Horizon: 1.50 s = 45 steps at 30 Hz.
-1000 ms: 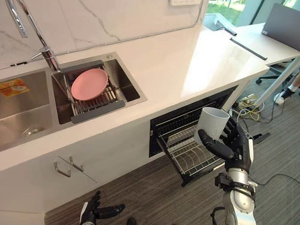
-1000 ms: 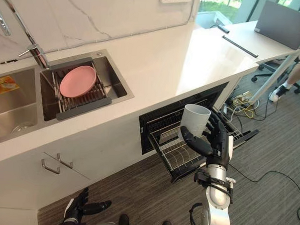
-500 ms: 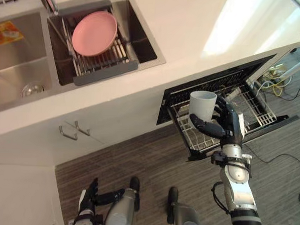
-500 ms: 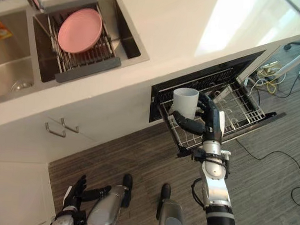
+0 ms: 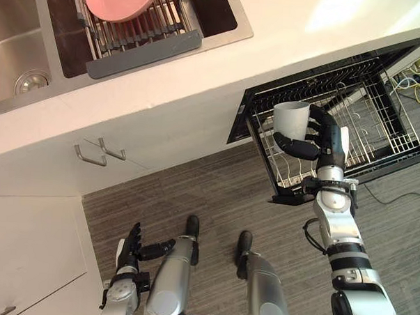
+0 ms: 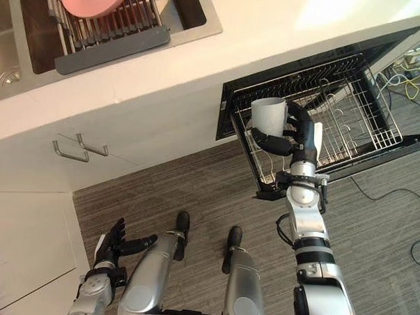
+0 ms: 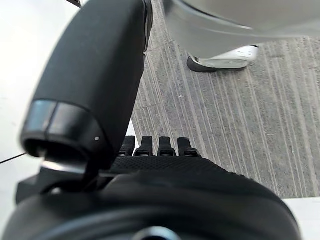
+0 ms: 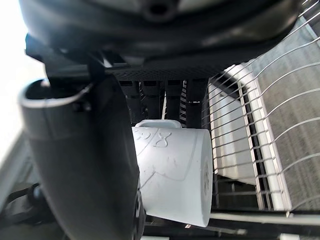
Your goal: Walk over to the sink, pick up the cup, carry it to the dishwasher, place the cup inside the dishwasher, then close the dishwasher door
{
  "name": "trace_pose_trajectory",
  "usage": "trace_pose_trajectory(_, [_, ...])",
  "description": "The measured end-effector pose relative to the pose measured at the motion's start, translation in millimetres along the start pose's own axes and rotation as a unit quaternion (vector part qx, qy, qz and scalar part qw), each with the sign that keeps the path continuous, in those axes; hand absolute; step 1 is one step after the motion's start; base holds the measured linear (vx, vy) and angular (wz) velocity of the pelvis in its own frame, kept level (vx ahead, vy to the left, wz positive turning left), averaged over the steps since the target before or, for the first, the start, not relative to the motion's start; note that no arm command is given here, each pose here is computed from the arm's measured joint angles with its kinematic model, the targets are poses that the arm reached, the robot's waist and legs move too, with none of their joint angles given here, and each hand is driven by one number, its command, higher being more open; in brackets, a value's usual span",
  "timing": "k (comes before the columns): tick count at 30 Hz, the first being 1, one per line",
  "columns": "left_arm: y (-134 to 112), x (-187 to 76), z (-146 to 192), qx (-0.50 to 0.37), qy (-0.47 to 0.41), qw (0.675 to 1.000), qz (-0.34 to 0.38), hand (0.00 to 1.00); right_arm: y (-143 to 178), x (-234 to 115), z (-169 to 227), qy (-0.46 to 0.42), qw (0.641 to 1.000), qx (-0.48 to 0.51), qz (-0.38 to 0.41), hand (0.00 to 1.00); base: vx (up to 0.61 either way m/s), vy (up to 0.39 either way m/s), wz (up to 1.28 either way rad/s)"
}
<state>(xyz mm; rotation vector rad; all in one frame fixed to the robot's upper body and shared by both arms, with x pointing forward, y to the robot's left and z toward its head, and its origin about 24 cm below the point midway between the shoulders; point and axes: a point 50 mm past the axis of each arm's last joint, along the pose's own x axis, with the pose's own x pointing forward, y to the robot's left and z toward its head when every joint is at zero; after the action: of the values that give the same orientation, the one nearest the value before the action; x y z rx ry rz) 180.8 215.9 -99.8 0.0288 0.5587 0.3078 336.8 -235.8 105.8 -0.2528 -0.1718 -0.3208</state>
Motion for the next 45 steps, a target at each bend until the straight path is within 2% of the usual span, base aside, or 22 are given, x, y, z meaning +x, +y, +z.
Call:
trace_pose_trajectory(8, [-28.1, 7.7, 19.0, -0.026, -0.028, 0.999, -0.029, 1.0, -5.0, 24.5, 14.1, 0.001, 1.0, -0.022, -0.018, 0.0, -0.03, -0.007, 0.0])
trace_pose_trajectory(19, [-38.7, 14.0, 28.0, -0.033, -0.033, 0.998, -0.032, 1.0, 4.9, 37.0, 7.1, 0.045, 0.998, -0.054, -0.004, 0.0, 0.0, -0.007, 0.0])
trace_pose_trajectory(20, [-40.4, 14.8, 29.7, -0.034, -0.034, 0.998, -0.033, 1.0, 4.9, 37.0, 5.1, 0.05, 0.997, -0.057, -0.004, 1.0, 0.0, 0.0, 0.0])
trace_pose_trajectory(26, [-45.6, 17.4, 35.9, -0.036, -0.041, 0.998, -0.036, 1.0, 12.8, 34.9, -4.9, 0.075, 0.995, -0.067, 0.005, 1.0, -0.03, -0.009, 0.0])
trace_pose_trajectory(35, [-46.7, 18.3, 32.2, -0.027, -0.03, 0.999, -0.033, 1.0, 22.5, 32.6, -0.3, 0.064, 0.996, -0.055, 0.013, 1.0, -0.01, -0.004, 0.0])
trace_pose_trajectory(43, [-41.7, 15.8, 18.7, -0.015, -0.001, 0.999, -0.03, 1.0, 34.3, -5.6, -3.7, 0.023, 0.999, -0.029, 0.027, 1.0, 0.02, -0.028, 0.01])
trace_pose_trajectory(45, [-38.5, 13.3, 12.3, -0.011, 0.01, 1.0, -0.028, 1.0, 40.3, -30.1, -12.6, 0.029, 0.999, -0.005, 0.033, 1.0, 0.06, -0.017, -0.01])
